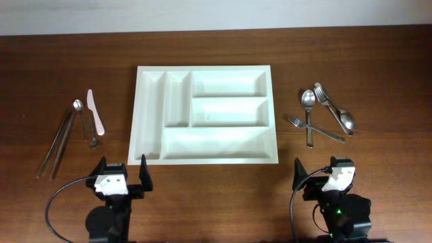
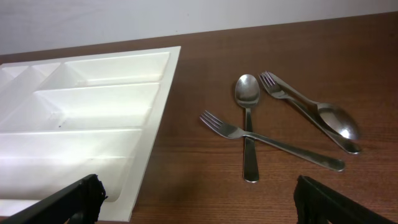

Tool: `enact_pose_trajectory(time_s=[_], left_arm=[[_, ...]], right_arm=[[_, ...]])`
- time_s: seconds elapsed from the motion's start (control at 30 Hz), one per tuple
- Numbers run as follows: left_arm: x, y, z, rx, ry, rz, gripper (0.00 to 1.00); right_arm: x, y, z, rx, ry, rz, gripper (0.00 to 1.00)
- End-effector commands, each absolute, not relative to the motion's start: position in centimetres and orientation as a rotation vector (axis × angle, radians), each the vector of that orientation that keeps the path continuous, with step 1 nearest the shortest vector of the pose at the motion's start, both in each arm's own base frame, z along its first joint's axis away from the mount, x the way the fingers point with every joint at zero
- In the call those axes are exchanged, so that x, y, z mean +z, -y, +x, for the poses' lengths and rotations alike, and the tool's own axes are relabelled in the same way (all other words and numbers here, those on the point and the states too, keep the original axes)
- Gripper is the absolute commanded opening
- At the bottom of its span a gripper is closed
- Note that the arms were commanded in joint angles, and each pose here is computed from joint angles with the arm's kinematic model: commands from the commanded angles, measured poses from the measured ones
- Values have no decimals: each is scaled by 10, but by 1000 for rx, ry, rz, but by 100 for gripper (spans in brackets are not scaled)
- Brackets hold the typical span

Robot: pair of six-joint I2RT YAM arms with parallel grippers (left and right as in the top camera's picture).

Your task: Pack container

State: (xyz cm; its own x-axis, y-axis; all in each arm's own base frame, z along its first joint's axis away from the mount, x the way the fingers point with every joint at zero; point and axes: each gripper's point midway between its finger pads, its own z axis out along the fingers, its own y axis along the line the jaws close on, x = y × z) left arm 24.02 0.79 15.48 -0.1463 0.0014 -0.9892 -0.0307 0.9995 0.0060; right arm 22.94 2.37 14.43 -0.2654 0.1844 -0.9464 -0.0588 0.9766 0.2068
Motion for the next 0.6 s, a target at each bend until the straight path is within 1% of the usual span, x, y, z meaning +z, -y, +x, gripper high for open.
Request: enact_pose_trajectory(time_s=[0.0, 0.57], left_arm=[[153, -8, 240, 32, -1718, -14, 99], [152, -8, 240, 32, -1718, -14, 99]], right_arm=[[143, -26, 229, 244, -1821, 80, 99], [147, -26, 230, 243, -1804, 81, 99]])
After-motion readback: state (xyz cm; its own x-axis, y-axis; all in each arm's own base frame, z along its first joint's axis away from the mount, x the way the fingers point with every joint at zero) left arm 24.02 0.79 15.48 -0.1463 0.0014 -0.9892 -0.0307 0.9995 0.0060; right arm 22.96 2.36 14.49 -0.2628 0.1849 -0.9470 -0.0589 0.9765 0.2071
